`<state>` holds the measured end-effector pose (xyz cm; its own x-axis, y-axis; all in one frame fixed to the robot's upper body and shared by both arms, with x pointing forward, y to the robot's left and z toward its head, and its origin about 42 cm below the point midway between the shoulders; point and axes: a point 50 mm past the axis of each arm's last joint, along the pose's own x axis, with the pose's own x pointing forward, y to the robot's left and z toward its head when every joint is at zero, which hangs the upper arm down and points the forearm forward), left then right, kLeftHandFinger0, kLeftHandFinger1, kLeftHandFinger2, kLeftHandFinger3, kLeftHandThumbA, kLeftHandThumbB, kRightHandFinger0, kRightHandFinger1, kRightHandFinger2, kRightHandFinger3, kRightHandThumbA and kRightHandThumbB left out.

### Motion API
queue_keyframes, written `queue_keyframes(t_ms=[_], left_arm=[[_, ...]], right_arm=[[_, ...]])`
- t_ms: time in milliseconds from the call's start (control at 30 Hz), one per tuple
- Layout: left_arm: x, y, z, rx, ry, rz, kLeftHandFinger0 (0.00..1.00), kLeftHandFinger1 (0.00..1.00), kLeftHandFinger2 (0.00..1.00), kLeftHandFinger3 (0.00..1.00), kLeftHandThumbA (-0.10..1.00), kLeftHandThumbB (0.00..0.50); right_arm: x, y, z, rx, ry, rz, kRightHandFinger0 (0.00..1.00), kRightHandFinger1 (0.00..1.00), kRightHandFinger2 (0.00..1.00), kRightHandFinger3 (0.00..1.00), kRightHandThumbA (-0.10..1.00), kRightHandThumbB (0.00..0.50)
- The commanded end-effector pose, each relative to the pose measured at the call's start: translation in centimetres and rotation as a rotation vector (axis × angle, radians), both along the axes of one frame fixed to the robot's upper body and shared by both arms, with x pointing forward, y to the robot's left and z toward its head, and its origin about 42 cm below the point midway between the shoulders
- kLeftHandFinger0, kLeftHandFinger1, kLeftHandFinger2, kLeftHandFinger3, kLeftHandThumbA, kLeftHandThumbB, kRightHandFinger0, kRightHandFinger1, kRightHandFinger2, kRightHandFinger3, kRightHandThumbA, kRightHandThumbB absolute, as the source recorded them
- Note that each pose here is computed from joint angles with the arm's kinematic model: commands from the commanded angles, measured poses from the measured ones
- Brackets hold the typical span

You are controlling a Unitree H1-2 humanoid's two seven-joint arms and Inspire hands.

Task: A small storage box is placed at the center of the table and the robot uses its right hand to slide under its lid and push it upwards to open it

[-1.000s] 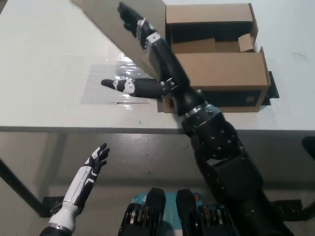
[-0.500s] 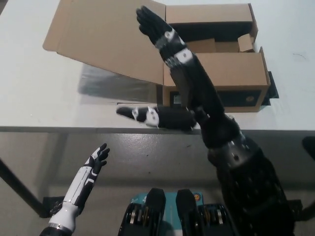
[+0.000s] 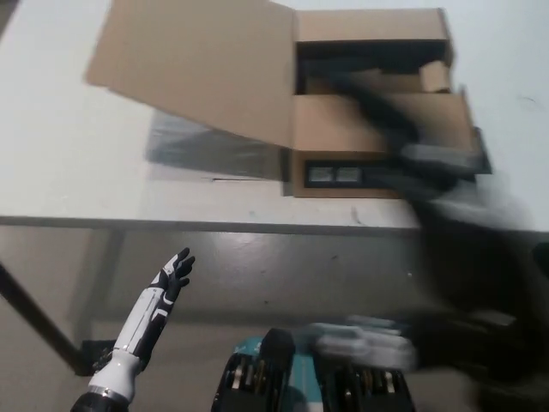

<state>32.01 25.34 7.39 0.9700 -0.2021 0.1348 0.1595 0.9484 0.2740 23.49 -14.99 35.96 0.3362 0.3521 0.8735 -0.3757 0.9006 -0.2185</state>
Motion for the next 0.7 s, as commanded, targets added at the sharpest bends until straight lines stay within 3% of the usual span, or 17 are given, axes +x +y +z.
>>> queue_keyframes(t_ms=[0,33,67,100,133,233,400,500,567,667], left_arm=[[0.9,0.5,1.4,0.023,-0.057,-0.034,1.00,1.00,1.00,1.00,1.00,0.500],[0.9,0.5,1.3,0.022,-0.056,-0.035,1.00,1.00,1.00,1.00,1.00,0.500],[0.8,0.5,1.3,0.019,-0.058,-0.038,1.00,1.00,1.00,1.00,1.00,0.500],[0.8,0.5,1.3,0.021,-0.057,-0.035,1.00,1.00,1.00,1.00,1.00,0.500],[0.8,0.5,1.3,0.019,-0.058,-0.035,1.00,1.00,1.00,1.00,1.00,0.500],[0.8,0.5,1.3,0.020,-0.069,-0.038,1.00,1.00,1.00,1.00,1.00,0.500],[1.0,0.5,1.3,0.016,-0.070,-0.032,1.00,1.00,1.00,1.00,1.00,0.500],[0.9,0.7,1.3,0.017,-0.067,-0.025,1.00,1.00,1.00,1.00,1.00,0.500],[0.9,0.7,1.3,0.013,-0.066,-0.024,1.00,1.00,1.00,1.00,1.00,0.500],[1.0,0.6,1.2,0.021,-0.065,-0.026,1.00,1.00,1.00,1.00,1.00,0.500]], right_arm=[[-8.0,-10.0,-1.4,0.119,-0.146,-0.190,1.00,1.00,1.00,1.00,1.00,0.481],[-8.1,-10.3,-1.7,0.111,-0.112,-0.192,1.00,1.00,1.00,1.00,1.00,0.465],[-8.2,-10.3,-2.1,0.115,-0.074,-0.188,1.00,1.00,1.00,1.00,1.00,0.413],[-7.7,-10.4,-2.7,0.121,-0.042,-0.188,1.00,1.00,1.00,1.00,1.00,0.441],[-7.8,-10.4,-3.0,0.117,-0.034,-0.203,1.00,1.00,1.00,1.00,1.00,0.414],[-7.8,-10.9,-5.0,0.104,0.067,-0.262,1.00,1.00,1.00,1.00,1.00,0.461],[-7.1,-11.8,-8.4,0.116,0.235,-0.283,1.00,1.00,1.00,1.00,1.00,0.377],[-6.9,-11.7,-9.9,0.116,0.305,-0.338,1.00,1.00,1.00,1.00,1.00,0.439],[-6.6,-11.6,-10.5,0.114,0.327,-0.333,1.00,1.00,1.00,1.00,1.00,0.432],[-5.1,-11.6,-13.1,0.075,0.385,-0.345,1.00,1.00,1.00,1.00,1.00,0.369]])
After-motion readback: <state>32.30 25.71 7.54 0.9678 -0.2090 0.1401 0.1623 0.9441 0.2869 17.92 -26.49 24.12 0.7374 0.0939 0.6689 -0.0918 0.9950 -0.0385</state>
